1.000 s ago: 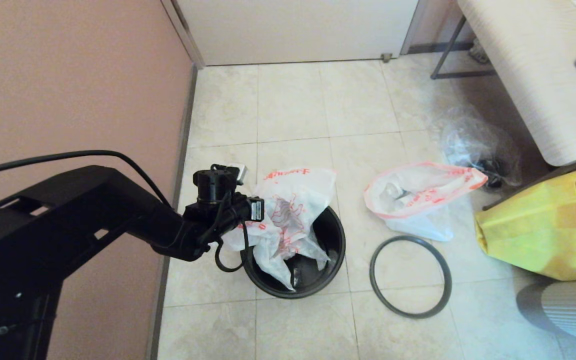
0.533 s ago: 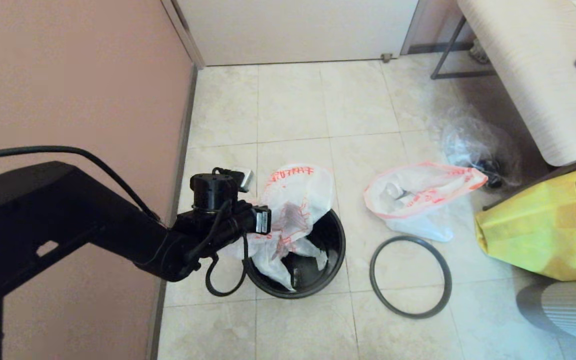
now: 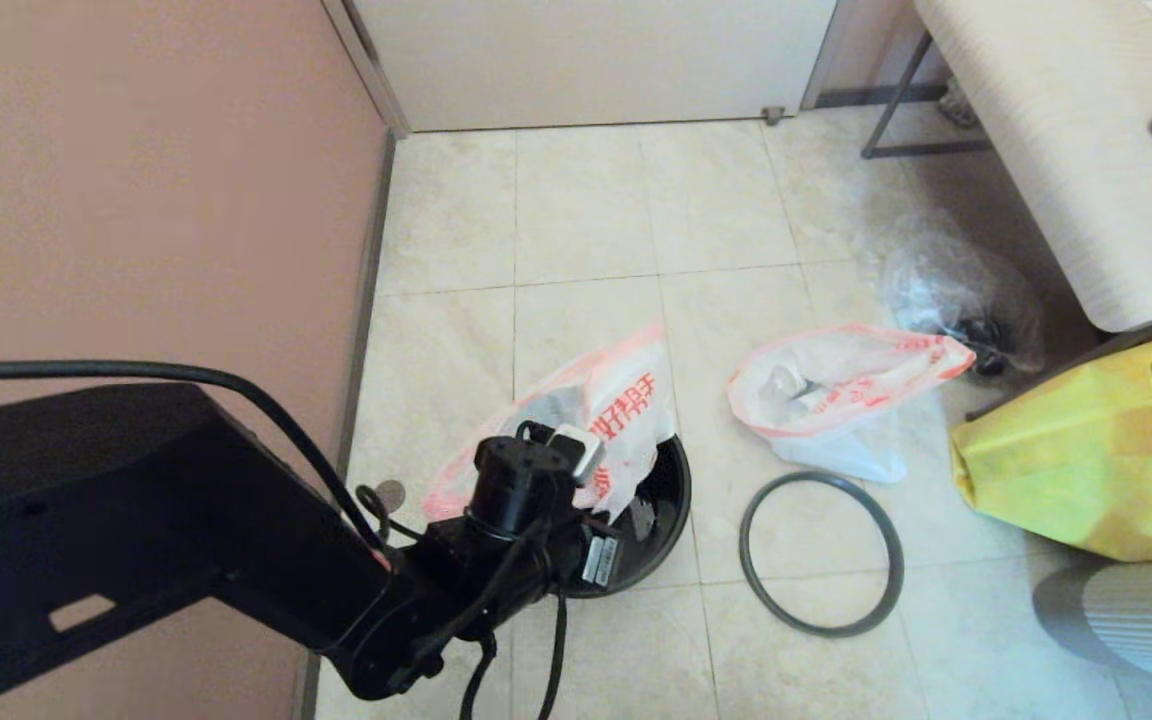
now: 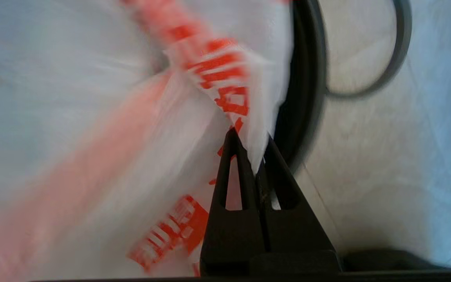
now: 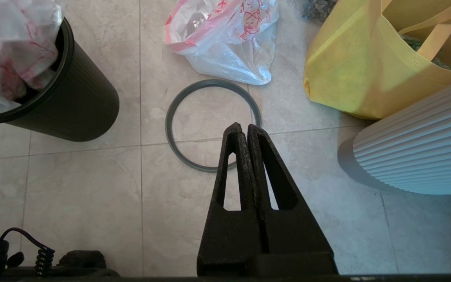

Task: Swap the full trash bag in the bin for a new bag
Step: Put the new garbage bag on the trash can

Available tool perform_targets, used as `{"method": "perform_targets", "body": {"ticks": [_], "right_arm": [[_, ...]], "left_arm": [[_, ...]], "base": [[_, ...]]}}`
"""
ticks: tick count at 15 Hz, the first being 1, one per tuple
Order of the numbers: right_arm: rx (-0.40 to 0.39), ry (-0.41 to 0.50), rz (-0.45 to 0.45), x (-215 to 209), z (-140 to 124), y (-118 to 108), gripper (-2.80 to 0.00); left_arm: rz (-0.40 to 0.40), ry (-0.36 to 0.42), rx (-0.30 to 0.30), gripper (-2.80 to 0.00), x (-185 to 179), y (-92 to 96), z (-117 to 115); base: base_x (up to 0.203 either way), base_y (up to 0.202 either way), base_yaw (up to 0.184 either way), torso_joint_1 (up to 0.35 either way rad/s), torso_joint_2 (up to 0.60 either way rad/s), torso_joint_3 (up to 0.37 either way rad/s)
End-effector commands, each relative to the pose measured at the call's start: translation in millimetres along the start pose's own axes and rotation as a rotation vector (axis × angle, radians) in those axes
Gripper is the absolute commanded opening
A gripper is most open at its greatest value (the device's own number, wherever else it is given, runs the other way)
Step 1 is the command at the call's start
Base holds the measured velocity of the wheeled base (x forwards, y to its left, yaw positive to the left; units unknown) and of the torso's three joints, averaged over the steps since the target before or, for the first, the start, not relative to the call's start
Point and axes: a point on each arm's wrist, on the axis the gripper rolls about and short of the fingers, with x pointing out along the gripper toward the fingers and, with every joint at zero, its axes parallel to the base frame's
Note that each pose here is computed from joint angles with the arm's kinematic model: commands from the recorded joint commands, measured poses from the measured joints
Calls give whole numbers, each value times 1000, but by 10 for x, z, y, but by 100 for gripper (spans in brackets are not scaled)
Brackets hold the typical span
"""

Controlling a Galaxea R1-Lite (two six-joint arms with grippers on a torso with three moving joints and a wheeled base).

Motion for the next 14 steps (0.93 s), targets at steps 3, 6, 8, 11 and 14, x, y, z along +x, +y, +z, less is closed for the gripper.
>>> {"method": "perform_targets", "body": {"ticks": [3, 6, 8, 11, 14], "right_arm": [[0, 1, 0, 1, 0, 0, -280], [0, 1, 0, 1, 0, 0, -280], [0, 1, 0, 1, 0, 0, -280], [0, 1, 0, 1, 0, 0, -280], [0, 1, 0, 1, 0, 0, -280]], "left_arm": [[-52, 109, 67, -280, 225, -335, -367], [-69, 150, 92, -280, 326, -447, -522], [-74, 168, 100, -280, 356, -481, -588], [-73, 168, 100, -280, 335, -480, -586], [-101, 171, 122, -280, 179, -563, -595]], "base": [[0, 0, 0, 0, 0, 0], [0, 0, 0, 0, 0, 0], [0, 0, 0, 0, 0, 0], [0, 0, 0, 0, 0, 0], [0, 0, 0, 0, 0, 0]]}}
